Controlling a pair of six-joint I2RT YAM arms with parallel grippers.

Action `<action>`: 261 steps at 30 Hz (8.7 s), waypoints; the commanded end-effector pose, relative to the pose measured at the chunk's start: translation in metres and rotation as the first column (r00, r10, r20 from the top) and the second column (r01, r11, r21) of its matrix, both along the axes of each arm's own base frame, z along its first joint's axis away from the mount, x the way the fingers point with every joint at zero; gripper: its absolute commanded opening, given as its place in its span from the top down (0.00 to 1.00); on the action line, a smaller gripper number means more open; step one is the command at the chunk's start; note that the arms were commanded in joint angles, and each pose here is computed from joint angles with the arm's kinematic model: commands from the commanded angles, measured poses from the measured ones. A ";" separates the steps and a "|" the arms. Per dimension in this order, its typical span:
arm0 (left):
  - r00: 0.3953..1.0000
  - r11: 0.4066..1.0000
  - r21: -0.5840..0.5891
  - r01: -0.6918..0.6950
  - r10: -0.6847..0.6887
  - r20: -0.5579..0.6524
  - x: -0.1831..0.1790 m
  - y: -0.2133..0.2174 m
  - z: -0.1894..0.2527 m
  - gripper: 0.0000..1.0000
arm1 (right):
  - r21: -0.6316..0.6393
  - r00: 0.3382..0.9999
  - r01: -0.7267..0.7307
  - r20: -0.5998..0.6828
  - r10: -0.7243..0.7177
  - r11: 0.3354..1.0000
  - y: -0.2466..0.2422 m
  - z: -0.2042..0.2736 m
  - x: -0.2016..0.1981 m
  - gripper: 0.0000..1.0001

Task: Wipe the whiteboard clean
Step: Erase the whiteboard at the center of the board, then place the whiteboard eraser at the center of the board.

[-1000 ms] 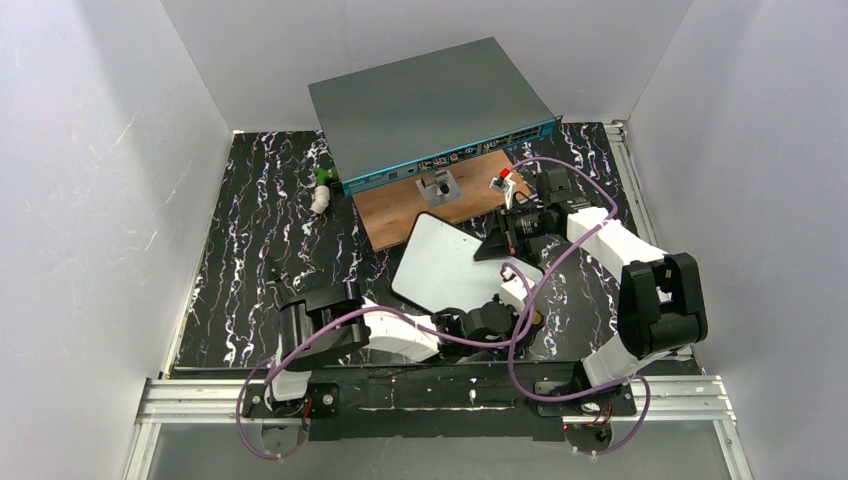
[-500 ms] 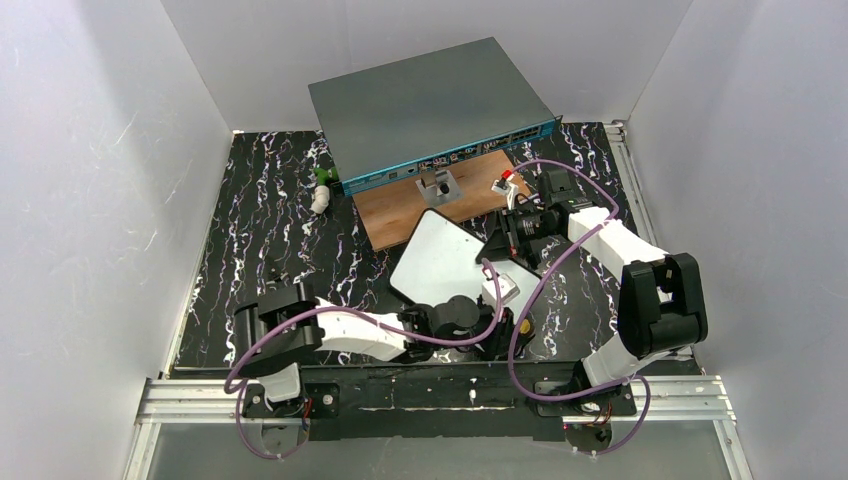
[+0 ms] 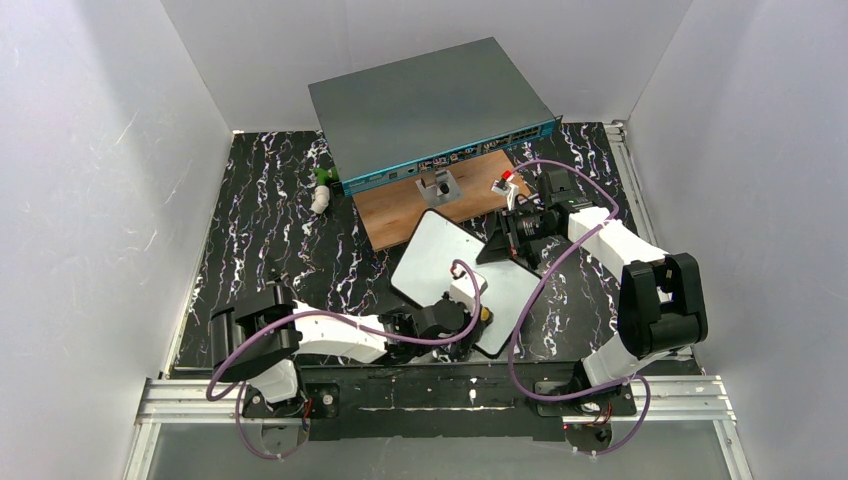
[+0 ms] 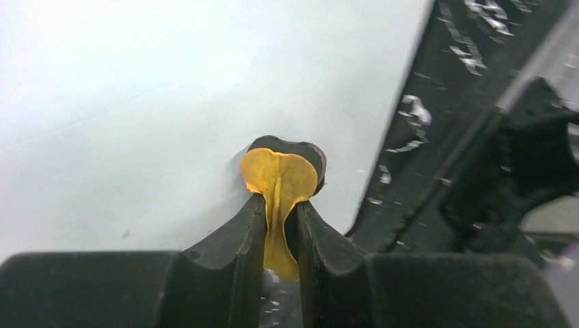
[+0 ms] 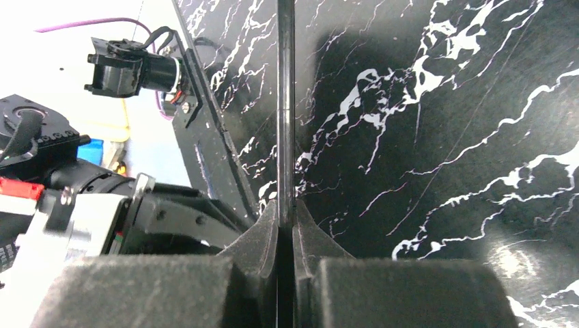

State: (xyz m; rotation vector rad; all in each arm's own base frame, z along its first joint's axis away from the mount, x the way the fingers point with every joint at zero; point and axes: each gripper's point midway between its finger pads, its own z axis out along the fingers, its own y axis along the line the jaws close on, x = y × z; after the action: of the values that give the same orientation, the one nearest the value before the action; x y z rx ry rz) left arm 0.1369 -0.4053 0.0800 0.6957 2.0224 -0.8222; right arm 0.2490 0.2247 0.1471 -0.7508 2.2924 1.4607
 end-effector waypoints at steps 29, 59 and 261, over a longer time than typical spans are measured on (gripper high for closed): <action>0.990 0.997 -0.015 -0.075 0.076 0.122 0.028 -0.037 -0.024 1.00 | 0.109 0.997 -0.021 -0.078 0.030 0.994 0.007 0.015 -0.009 0.99; 0.806 0.865 0.014 -0.502 0.462 0.371 0.099 0.089 -0.028 1.00 | 0.106 0.996 -0.015 -0.084 0.024 0.994 0.006 0.012 -0.008 0.99; 0.821 0.821 0.202 -0.533 0.560 -0.108 0.038 0.252 0.003 0.02 | -0.264 0.790 -0.276 0.486 0.375 0.924 -0.051 0.074 -0.046 0.99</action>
State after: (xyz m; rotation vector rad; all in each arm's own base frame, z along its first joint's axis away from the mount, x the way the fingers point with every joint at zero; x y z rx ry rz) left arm 0.1809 -0.1527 0.0707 0.0860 2.3059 -0.3147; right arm 0.2183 0.1854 0.1805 -1.2908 2.0734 1.0981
